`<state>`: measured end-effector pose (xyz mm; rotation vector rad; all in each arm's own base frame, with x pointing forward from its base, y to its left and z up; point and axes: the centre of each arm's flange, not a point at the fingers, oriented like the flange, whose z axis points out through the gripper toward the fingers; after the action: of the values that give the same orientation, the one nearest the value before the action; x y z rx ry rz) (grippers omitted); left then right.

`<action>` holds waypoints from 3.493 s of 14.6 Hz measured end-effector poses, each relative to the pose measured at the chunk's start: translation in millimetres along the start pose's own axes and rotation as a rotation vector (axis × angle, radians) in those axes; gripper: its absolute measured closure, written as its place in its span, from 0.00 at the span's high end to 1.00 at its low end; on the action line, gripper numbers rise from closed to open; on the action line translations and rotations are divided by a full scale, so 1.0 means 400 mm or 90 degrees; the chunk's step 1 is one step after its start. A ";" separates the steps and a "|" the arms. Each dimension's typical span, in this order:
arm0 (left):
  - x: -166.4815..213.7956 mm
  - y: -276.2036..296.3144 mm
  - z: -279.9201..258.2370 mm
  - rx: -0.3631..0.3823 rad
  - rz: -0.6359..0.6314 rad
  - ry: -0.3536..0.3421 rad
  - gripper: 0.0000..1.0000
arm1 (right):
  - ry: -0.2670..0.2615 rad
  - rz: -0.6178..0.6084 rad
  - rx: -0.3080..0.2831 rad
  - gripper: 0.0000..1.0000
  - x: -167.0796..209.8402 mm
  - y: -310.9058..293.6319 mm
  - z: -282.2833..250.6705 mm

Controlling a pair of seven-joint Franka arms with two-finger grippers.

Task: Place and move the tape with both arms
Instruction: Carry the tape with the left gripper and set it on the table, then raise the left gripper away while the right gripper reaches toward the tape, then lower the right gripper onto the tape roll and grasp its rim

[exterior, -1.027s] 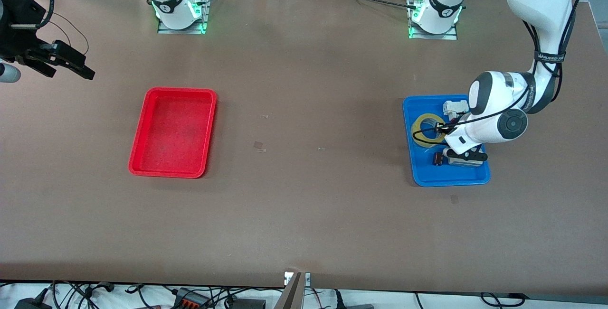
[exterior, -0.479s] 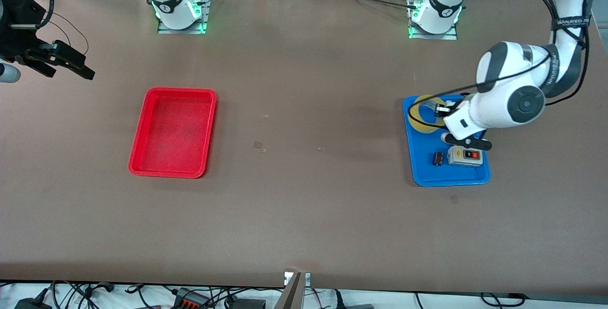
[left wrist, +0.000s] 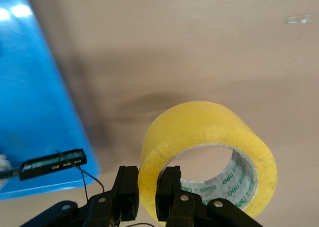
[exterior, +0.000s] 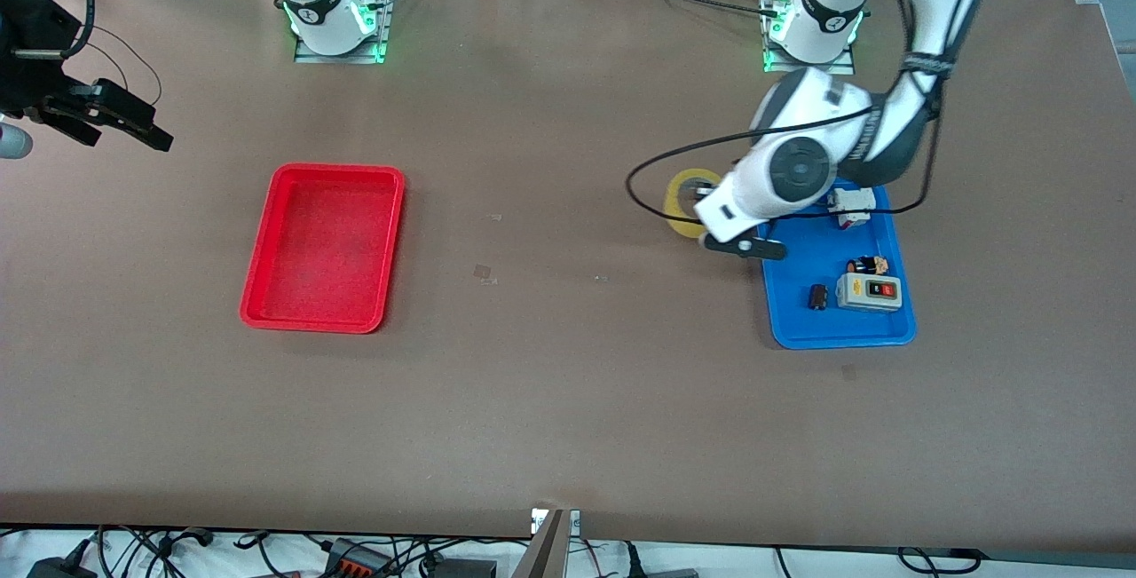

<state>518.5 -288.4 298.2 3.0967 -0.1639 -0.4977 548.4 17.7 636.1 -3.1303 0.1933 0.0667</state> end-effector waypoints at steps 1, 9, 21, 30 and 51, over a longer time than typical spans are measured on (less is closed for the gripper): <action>0.004 0.057 0.018 0.001 -0.011 -0.001 0.21 | -0.001 0.004 0.000 0.99 0.002 0.008 0.003; 0.078 0.340 0.149 -0.015 -0.061 -0.012 0.22 | -0.009 0.023 0.000 0.99 0.015 0.049 0.018; 0.122 0.368 0.107 -0.032 -0.111 0.015 1.00 | -0.009 0.009 0.000 0.99 0.013 0.040 0.019; 0.049 -0.162 -0.385 -0.008 -0.103 -0.037 1.00 | -0.009 -0.060 -0.004 0.99 -0.004 -0.064 0.019; -0.172 -0.750 -0.764 -0.067 -0.115 0.091 1.00 | 0.008 -0.100 0.023 0.99 -0.190 -1.114 0.771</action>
<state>579.8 12.0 604.8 3.0430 0.1391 -0.2756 514.7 471.4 332.1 -3.0971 -0.0520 0.0413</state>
